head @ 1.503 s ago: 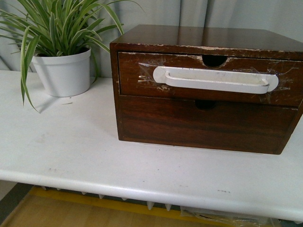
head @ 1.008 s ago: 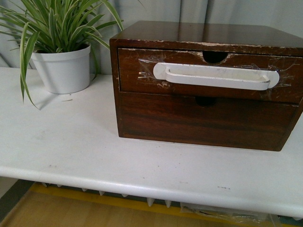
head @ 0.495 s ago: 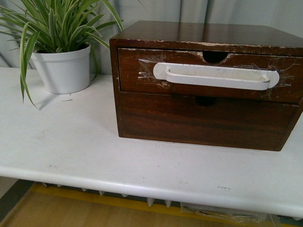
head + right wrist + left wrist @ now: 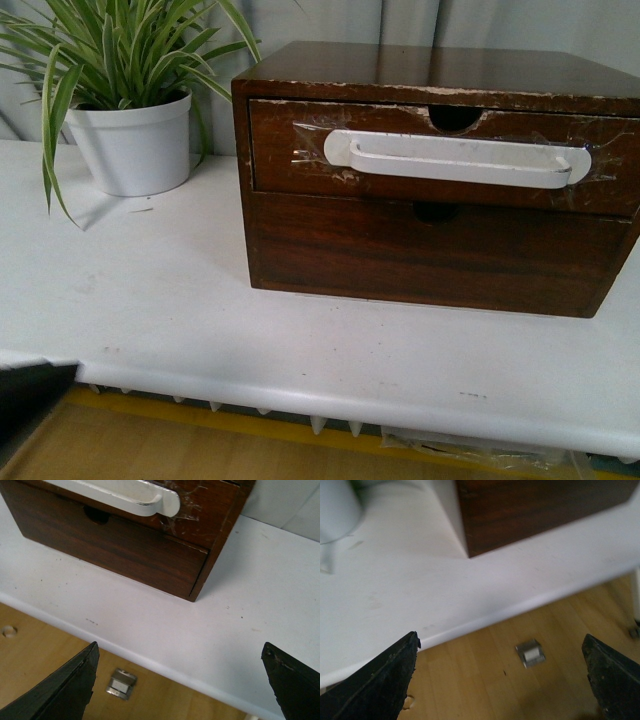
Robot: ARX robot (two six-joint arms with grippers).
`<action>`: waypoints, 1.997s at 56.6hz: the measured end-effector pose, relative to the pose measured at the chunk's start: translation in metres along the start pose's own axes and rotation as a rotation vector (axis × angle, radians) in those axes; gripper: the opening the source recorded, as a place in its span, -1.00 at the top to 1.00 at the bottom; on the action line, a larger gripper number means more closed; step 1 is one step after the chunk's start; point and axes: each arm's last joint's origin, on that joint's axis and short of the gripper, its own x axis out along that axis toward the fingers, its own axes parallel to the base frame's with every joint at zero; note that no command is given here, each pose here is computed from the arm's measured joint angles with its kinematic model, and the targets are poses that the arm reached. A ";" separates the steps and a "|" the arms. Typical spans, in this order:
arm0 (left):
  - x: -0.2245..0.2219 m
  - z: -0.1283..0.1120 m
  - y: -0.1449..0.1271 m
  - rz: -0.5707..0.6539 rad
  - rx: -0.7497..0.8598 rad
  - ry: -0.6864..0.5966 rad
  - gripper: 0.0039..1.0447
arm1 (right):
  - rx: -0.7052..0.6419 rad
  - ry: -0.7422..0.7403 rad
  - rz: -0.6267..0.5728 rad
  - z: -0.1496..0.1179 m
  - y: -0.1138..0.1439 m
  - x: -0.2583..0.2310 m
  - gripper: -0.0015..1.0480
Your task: Open drawer
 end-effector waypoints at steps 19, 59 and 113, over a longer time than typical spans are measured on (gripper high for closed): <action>0.068 0.087 -0.009 -0.266 0.403 0.011 -0.89 | -0.242 0.100 0.111 0.051 -0.023 0.046 -0.83; 0.188 0.147 -0.024 -0.389 0.748 0.092 -0.89 | -0.431 0.180 0.374 0.076 -0.023 0.088 -0.83; 0.203 0.152 -0.014 -0.453 0.805 0.161 -0.89 | -0.483 0.137 0.489 0.096 0.005 0.170 -0.83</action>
